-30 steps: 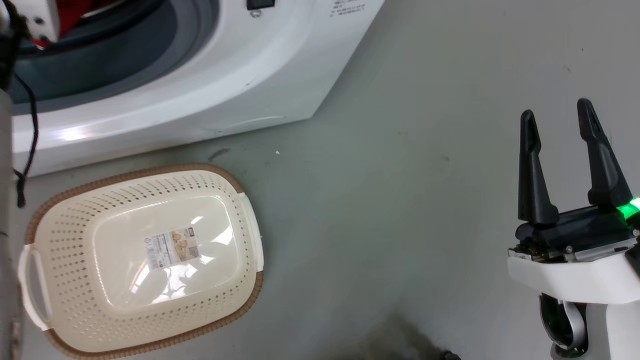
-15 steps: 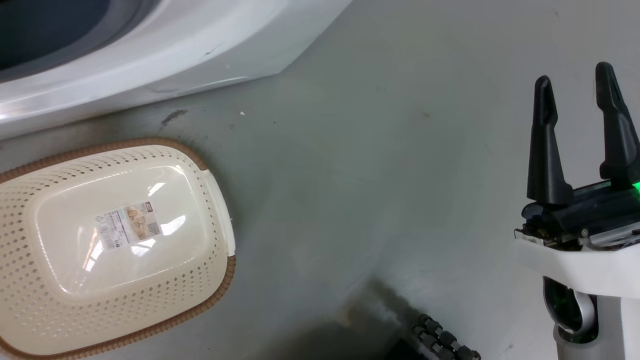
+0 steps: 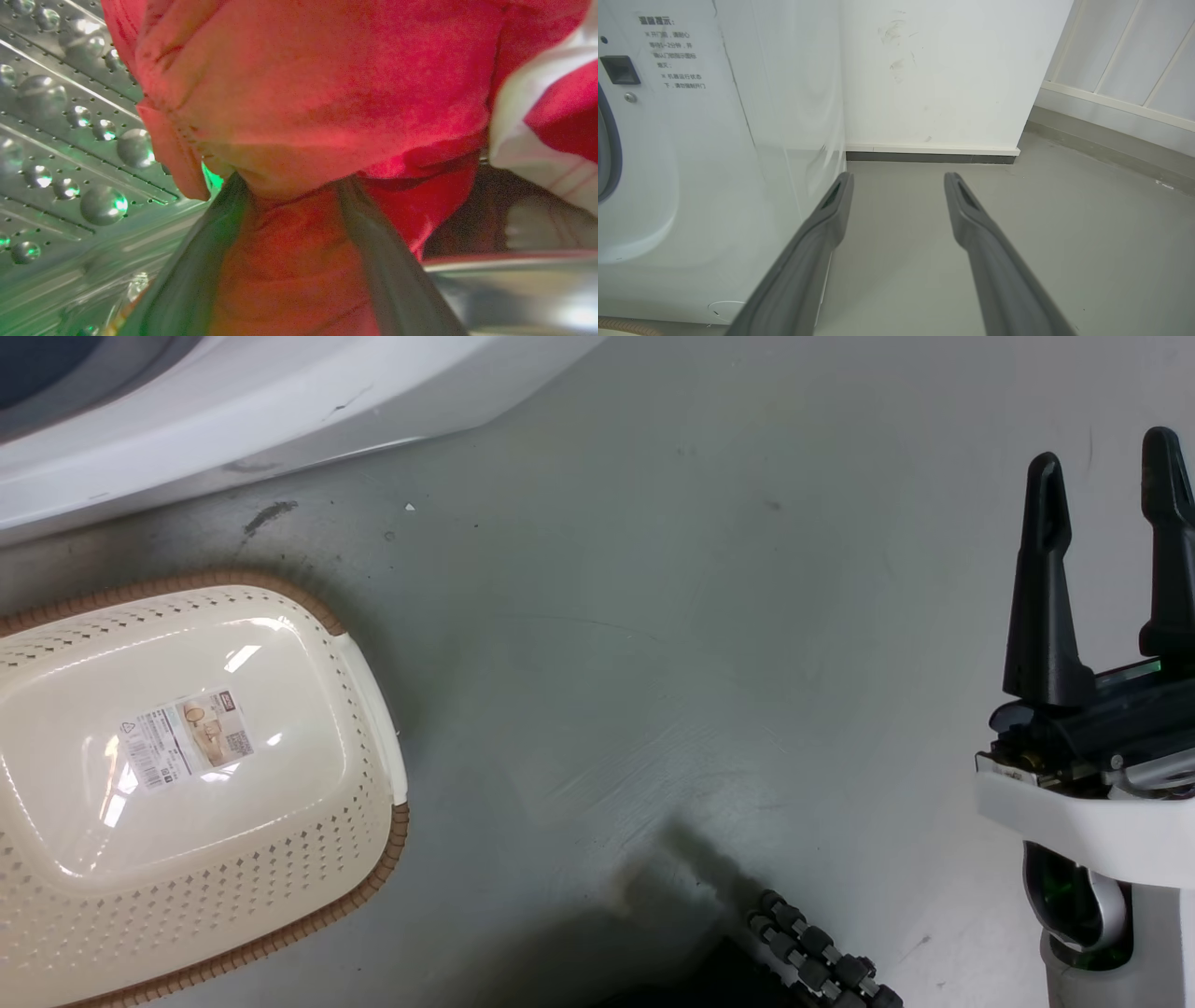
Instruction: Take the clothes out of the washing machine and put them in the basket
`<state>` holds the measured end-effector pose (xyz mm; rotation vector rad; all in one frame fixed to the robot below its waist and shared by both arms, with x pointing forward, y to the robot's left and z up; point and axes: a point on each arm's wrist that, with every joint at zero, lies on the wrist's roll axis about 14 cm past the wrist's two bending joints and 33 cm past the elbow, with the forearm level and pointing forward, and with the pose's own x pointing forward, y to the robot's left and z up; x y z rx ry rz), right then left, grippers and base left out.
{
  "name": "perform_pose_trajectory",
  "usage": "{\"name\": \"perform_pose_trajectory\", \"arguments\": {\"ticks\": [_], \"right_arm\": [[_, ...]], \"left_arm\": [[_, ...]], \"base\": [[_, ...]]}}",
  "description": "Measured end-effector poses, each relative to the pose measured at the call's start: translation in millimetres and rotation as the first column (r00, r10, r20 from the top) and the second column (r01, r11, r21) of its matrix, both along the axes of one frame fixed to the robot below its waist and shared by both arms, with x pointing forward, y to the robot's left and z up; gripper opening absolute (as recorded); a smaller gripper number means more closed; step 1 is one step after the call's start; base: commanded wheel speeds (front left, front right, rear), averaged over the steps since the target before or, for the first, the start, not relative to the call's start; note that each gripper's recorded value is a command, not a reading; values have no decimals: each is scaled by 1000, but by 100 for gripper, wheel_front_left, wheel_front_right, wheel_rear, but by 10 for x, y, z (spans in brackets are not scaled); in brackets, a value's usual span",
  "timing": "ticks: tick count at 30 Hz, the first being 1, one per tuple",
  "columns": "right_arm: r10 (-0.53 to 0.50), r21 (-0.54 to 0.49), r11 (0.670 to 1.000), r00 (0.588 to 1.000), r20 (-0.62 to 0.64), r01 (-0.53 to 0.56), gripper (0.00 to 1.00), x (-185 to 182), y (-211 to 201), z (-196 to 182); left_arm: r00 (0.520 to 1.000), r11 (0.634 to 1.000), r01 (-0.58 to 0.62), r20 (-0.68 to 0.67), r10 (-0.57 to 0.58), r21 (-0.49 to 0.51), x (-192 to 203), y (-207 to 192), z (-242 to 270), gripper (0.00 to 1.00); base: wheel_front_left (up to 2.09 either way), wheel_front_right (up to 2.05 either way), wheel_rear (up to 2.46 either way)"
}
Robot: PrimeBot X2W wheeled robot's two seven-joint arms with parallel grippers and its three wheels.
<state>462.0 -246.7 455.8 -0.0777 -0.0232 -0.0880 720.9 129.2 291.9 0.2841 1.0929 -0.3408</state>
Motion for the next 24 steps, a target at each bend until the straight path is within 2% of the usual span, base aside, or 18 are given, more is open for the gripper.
{"name": "perform_pose_trajectory", "arguments": {"ticks": [2, 3, 8, 14, 19, 24], "right_arm": [[-2, 0, 1000, 1000, -3, 2, 100, 0, -6, -12], [-2, 1, 1000, 1000, -3, 2, 100, 2, -7, -14], [4, 5, 1000, 1000, 19, -4, 100, 24, 9, 53], [15, -2, 1000, 998, 67, -15, 100, 11, 39, 248], [28, -11, 1000, 994, 107, -27, 100, -46, 89, 435], [35, -13, 999, 989, 141, -34, 100, -170, 137, 621]], "left_arm": [[1000, 1000, 2, -1, -2, 3, 4, 15, -22, 100], [1000, 1000, 2, 8, -2, 3, 14, 23, -25, 0], [999, 1000, 14, 40, -14, -9, -3, 10, -17, 0], [987, 998, 44, 153, -38, -36, -12, -13, 160, 0], [947, 992, 97, 313, -67, -80, -40, -82, 431, 0], [906, 982, 133, 418, -65, -137, -210, -150, 670, 0]], "base": [[0, 0, 0], [0, 0, 0], [0, 0, 0], [0, 0, 0], [0, 0, 0], [0, 0, 0]]}}
